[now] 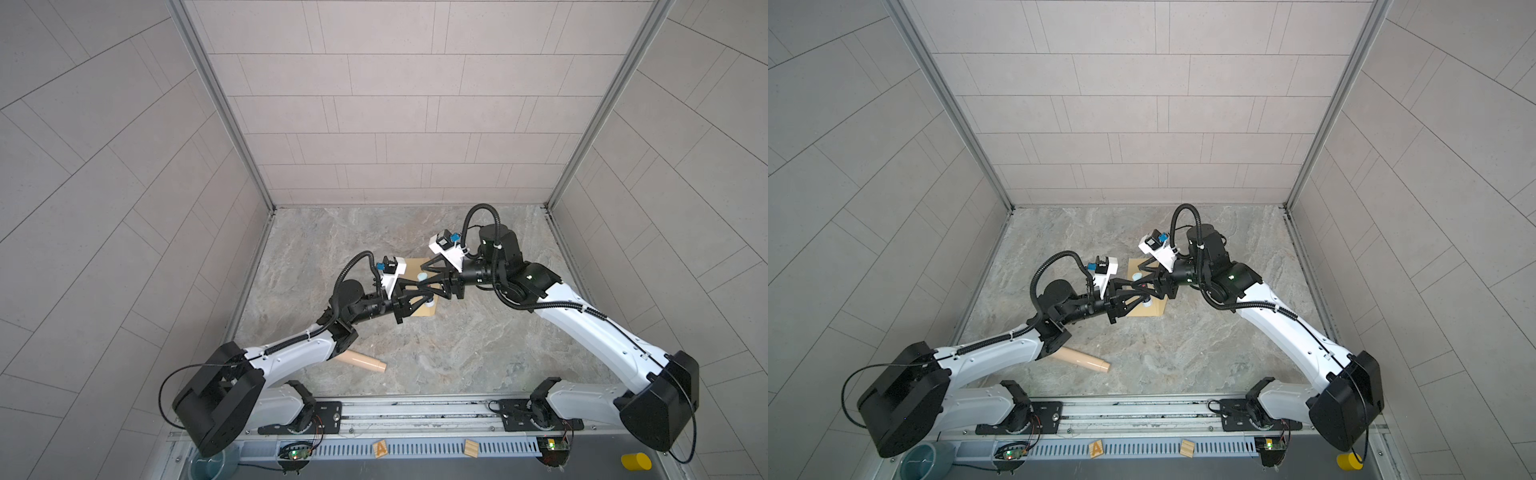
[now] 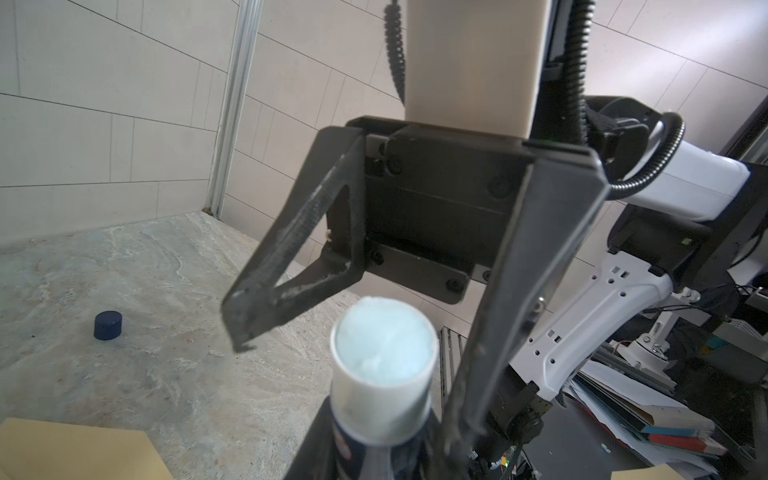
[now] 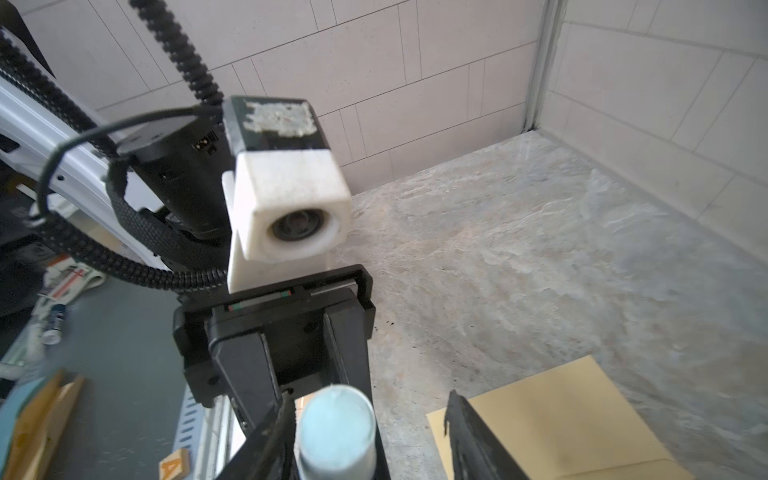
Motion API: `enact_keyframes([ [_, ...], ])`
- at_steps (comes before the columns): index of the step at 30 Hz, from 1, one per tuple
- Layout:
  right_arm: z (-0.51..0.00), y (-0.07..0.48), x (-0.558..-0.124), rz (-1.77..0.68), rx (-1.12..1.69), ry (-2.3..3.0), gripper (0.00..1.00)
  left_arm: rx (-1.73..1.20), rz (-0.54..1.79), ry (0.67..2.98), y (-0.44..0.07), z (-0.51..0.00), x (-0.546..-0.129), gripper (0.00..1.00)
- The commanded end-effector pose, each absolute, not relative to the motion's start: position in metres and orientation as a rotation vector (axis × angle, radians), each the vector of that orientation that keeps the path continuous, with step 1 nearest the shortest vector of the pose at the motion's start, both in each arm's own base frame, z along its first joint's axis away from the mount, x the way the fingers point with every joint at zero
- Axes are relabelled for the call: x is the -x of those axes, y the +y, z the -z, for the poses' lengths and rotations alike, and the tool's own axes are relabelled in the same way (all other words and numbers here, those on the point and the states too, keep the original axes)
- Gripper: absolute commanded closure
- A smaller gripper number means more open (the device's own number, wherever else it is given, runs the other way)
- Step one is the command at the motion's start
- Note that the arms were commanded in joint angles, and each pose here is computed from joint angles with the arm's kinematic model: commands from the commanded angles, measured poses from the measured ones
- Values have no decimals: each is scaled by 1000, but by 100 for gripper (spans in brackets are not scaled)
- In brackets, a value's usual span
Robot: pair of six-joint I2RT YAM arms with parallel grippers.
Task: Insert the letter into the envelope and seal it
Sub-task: 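Open the right gripper and draw it back while left holds the glue stick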
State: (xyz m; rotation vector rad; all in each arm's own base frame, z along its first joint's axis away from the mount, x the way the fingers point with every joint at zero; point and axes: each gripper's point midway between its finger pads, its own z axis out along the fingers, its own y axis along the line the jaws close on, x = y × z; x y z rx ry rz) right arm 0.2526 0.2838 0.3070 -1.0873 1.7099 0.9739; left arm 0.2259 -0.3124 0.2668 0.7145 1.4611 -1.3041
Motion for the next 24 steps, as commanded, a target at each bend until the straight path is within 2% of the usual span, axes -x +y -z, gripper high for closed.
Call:
enact_keyframes([
  [1,-338,270,-254,-859,1011,1606,38,-663,1230,1388,-302,-287,-230,100],
  [8,-341,258,-248,-834,943,1581,31,-560,1146,1416,-287,-292,-242,100],
  [12,-326,255,-253,-814,914,1633,14,-464,1104,1442,-275,-299,-250,100],
  [14,-320,252,-257,-800,878,1661,1,-398,1084,1455,-267,-304,-255,100],
  [24,-309,237,-284,-747,631,1633,1,-150,1114,1547,-250,-316,-272,100],
])
